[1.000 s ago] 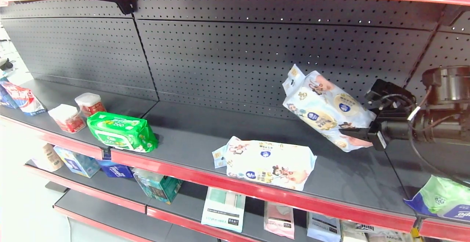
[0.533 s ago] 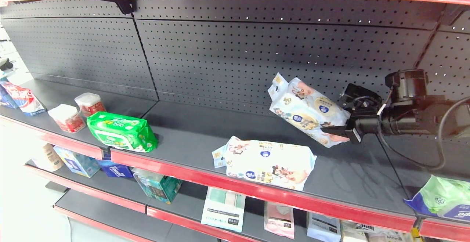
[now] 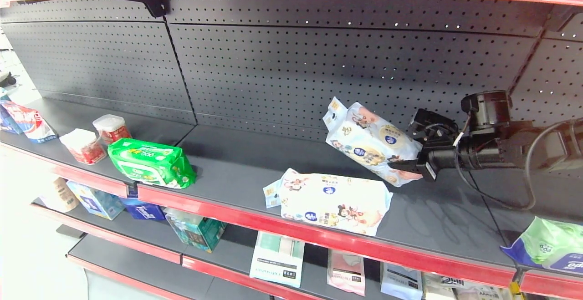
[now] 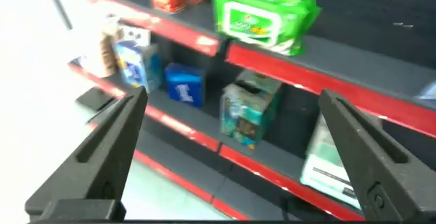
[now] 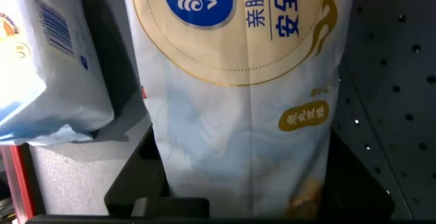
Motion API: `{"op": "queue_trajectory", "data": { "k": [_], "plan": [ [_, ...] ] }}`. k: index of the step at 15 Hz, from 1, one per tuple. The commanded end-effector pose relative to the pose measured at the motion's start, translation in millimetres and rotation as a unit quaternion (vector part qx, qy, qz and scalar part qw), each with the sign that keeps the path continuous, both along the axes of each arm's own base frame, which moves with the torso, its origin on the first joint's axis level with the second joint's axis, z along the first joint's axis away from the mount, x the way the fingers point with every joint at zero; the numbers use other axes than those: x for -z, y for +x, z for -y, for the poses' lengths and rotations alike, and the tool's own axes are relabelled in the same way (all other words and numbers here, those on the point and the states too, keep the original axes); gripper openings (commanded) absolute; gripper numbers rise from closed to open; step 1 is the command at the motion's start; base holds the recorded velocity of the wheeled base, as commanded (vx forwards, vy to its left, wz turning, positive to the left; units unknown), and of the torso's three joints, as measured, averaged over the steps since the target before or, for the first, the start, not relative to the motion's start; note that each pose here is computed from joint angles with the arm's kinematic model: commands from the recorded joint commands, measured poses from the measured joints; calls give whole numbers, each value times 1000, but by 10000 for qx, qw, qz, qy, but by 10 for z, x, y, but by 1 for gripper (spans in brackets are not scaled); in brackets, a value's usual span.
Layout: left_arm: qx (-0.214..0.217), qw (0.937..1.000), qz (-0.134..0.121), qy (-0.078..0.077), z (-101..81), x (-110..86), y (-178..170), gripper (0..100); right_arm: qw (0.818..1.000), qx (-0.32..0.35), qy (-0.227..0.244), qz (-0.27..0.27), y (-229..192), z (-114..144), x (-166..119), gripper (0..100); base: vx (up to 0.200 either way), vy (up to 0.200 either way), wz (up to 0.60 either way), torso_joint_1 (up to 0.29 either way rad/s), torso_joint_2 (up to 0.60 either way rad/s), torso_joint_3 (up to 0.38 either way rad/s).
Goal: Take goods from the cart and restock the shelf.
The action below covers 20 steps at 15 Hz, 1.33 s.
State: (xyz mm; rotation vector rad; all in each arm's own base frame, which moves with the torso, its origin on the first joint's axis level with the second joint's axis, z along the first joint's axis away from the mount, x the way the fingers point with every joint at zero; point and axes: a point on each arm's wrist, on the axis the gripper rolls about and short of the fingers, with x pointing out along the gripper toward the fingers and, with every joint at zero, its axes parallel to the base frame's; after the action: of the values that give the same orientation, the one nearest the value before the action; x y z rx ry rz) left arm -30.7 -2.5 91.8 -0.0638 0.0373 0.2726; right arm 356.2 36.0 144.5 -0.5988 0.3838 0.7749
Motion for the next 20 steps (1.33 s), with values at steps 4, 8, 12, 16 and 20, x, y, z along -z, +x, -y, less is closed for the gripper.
{"op": "queue_trajectory", "data": {
  "k": [4, 8, 12, 16, 20],
  "plan": [
    [875, 9952, -58, 423, 44, 74, 23, 100, 10000, 7, -4, -44, -17, 0, 19, 0, 0, 0, 0, 0, 0, 0],
    [-427, 9990, 23, 103, -11, 70, 11, 100, 9999, -4, -9, -117, -35, 1, 59, 0, 0, 0, 0, 0, 0, 0],
    [-23, 9987, 330, 398, 1, 54, 46, 100, 9999, -17, -6, -140, -38, -4, 72, 0, 0, 0, 0, 0, 0, 0],
    [298, 9983, 357, 364, 8, 118, 79, 100, 9999, -29, -11, -128, -36, -10, 68, 0, 0, 0, 0, 0, 0, 0],
    [192, 9991, 333, 203, 3, 134, 80, 100, 10000, -40, -19, -86, -44, -4, 46, 0, 0, 0, 0, 0, 0, 0]
  ]
}}
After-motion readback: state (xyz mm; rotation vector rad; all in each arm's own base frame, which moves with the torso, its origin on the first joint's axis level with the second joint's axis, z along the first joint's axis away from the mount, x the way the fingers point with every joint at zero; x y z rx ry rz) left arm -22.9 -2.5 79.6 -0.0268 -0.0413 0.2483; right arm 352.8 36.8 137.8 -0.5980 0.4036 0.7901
